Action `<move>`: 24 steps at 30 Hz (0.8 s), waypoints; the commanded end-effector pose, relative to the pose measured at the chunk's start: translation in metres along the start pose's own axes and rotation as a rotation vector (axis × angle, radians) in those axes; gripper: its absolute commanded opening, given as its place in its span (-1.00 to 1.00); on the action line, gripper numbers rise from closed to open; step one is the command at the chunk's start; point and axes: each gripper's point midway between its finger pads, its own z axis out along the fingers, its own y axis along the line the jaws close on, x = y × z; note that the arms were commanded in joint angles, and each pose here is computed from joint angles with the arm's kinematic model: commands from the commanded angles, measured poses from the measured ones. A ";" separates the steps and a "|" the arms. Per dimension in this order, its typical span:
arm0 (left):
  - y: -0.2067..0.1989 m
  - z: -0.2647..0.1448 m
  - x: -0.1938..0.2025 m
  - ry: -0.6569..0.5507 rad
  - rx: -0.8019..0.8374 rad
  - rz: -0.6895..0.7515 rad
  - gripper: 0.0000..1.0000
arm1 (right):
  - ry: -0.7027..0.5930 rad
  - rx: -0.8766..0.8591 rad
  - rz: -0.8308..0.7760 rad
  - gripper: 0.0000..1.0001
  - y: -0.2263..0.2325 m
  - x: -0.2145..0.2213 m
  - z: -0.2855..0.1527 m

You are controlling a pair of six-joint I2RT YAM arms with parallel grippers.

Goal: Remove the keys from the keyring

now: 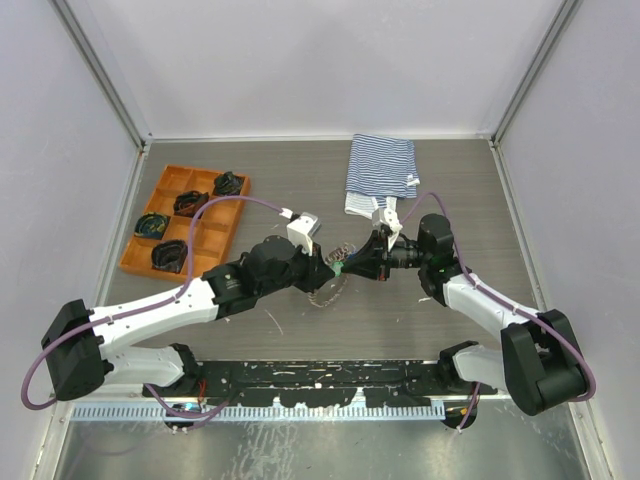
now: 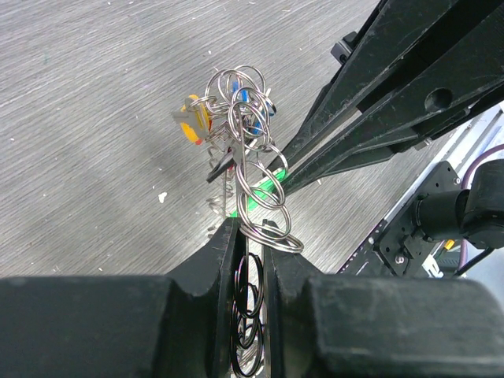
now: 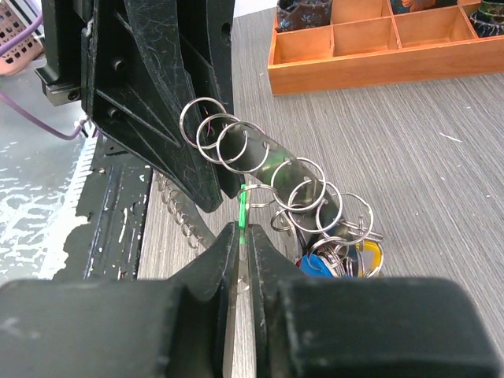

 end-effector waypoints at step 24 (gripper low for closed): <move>-0.030 -0.009 -0.053 -0.201 0.114 -0.033 -1.00 | -0.032 0.069 -0.009 -0.27 -0.008 -0.013 0.004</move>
